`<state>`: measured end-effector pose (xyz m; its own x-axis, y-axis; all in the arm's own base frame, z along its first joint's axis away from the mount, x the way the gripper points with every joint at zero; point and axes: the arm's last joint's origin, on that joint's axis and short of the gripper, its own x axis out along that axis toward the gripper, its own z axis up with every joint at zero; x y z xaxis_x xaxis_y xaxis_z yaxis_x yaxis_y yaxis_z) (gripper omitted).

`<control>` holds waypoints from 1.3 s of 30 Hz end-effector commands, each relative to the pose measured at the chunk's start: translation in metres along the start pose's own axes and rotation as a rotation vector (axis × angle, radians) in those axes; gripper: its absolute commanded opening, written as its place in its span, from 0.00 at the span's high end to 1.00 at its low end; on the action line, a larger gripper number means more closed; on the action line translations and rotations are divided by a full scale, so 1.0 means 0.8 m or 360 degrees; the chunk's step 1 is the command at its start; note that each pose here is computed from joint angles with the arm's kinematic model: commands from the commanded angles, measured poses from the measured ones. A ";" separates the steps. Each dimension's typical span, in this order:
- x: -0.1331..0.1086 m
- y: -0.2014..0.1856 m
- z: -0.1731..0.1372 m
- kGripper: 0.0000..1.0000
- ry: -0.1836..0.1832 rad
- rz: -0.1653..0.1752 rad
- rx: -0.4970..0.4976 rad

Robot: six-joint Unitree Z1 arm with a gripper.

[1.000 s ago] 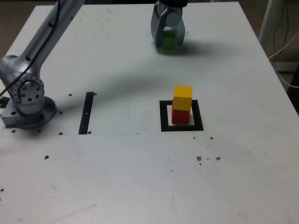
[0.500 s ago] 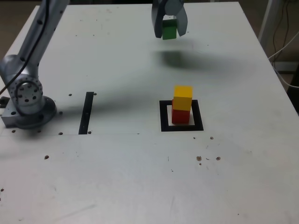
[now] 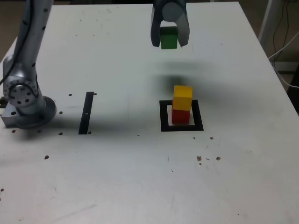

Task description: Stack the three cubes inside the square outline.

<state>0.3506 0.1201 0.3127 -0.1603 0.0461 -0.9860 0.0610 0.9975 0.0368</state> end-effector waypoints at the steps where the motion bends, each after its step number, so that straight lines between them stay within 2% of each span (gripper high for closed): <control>1: -0.008 -0.015 -0.006 0.76 -0.0016 0.0000 0.0019; 8: -0.017 -0.070 -0.009 0.76 -0.0020 -0.0013 0.0097; 19: -0.020 -0.133 -0.005 0.76 -0.0009 0.0004 0.0180; 28: -0.024 -0.168 0.014 0.76 -0.0022 -0.0008 0.0217; 39: -0.010 -0.178 0.034 0.76 0.0020 -0.0038 0.0213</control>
<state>0.3680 -0.0230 0.3147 -0.1615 0.0248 -0.9866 0.1880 0.9821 -0.0061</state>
